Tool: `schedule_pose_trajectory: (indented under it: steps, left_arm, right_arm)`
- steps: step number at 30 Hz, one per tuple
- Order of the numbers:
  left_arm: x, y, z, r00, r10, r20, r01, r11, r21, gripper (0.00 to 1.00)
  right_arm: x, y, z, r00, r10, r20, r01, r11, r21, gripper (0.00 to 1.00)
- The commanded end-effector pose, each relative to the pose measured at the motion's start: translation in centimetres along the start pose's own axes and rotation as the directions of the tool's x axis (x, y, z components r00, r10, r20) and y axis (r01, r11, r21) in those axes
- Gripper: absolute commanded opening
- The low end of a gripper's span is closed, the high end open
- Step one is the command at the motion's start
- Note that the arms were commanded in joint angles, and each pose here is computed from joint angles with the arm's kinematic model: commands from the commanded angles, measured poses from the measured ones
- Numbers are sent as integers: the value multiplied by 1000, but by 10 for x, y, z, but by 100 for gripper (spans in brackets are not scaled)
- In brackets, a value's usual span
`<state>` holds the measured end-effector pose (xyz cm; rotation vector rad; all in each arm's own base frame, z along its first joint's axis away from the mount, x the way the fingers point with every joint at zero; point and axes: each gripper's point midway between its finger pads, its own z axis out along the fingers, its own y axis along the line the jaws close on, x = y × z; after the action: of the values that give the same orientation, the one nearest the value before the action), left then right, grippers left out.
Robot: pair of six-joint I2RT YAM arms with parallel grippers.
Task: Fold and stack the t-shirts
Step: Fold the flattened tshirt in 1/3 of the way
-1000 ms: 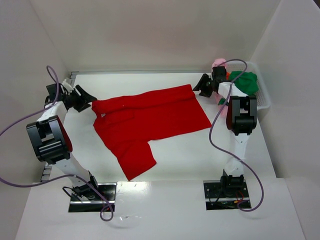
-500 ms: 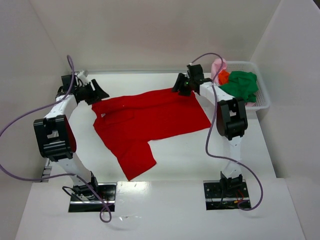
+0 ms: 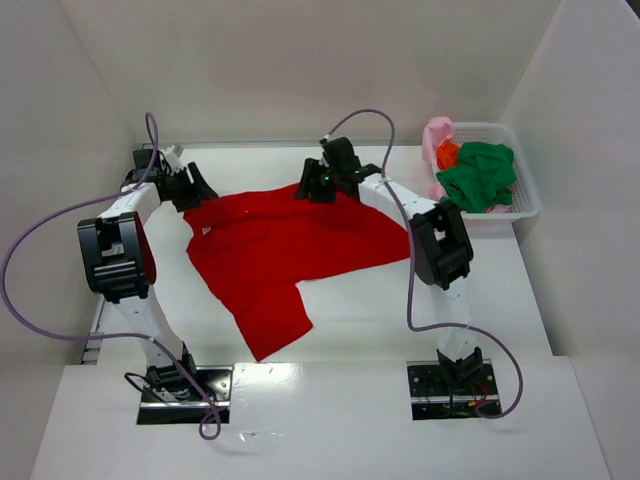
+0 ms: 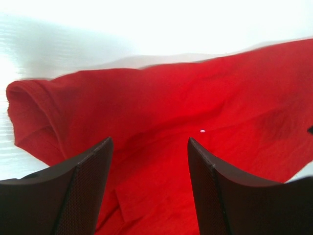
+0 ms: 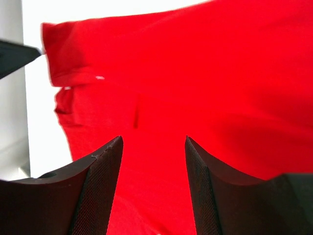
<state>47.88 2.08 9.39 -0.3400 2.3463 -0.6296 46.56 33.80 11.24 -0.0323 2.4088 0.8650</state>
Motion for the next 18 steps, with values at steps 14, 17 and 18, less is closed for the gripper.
schedule_pose_trajectory:
  steps: [14, 17, 18]
  left_arm:
    - [4, 34, 21, 1000, -7, -24, 4, 991, -130, 71]
    - [8, 40, 23, 999, -26, -35, 20, 988, -156, 71]
    - [11, 43, 26, 999, -31, -44, 24, 987, -158, 71]
  right_arm:
    - [47, 53, 62, 995, -53, -87, 51, 998, -32, 60]
    - [57, 51, 69, 993, -56, -104, 54, 998, -18, 59]
    - [58, 57, 69, 993, -64, -102, 61, 998, -28, 59]
